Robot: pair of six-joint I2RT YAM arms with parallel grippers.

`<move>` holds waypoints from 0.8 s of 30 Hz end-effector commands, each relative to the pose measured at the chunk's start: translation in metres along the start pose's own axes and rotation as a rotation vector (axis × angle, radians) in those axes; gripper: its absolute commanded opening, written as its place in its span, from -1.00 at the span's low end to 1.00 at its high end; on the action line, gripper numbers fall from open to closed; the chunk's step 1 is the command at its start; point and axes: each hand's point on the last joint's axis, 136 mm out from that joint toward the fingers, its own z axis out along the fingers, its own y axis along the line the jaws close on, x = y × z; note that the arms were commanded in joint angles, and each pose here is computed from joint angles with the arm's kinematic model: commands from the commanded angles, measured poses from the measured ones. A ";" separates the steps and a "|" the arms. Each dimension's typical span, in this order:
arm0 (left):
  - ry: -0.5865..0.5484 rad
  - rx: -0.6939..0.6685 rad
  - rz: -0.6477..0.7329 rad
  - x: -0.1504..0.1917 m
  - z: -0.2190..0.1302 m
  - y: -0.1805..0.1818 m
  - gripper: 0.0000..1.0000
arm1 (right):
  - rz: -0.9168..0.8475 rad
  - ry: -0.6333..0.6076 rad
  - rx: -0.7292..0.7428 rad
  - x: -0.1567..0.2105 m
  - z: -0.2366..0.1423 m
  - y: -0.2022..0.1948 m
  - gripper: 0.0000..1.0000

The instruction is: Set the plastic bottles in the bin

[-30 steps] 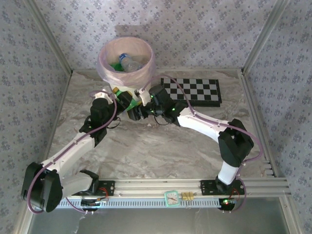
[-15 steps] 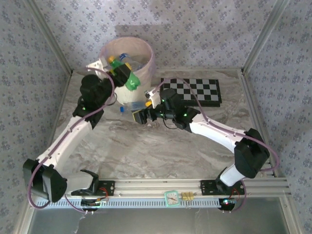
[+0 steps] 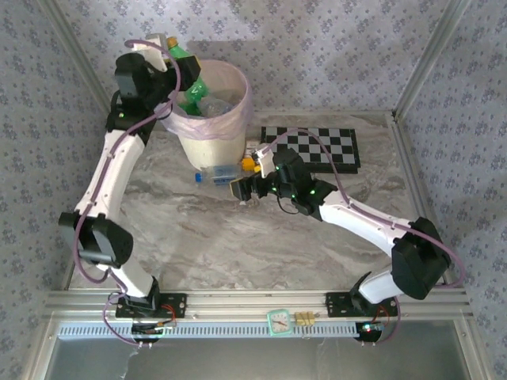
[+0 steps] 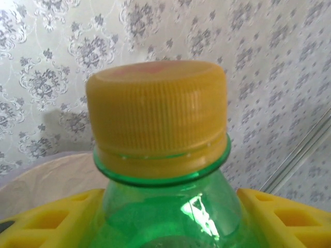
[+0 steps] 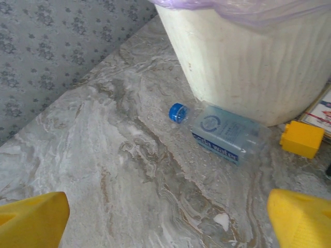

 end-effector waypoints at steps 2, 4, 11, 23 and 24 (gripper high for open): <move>0.180 -0.023 0.058 0.024 0.011 0.016 -0.02 | 0.016 -0.039 0.056 -0.007 -0.010 -0.011 1.00; 0.249 -0.040 0.065 0.038 0.021 0.025 -0.02 | 0.020 -0.037 0.063 -0.006 -0.010 -0.014 1.00; 0.413 -0.111 0.087 0.079 0.044 0.054 -0.02 | 0.036 -0.045 0.094 -0.007 -0.013 -0.021 1.00; 0.405 -0.146 0.085 0.075 0.041 0.056 0.80 | 0.055 -0.033 0.111 -0.003 -0.009 -0.026 1.00; 0.389 -0.142 0.088 0.068 0.037 0.052 0.89 | 0.055 -0.032 0.110 -0.003 -0.009 -0.026 1.00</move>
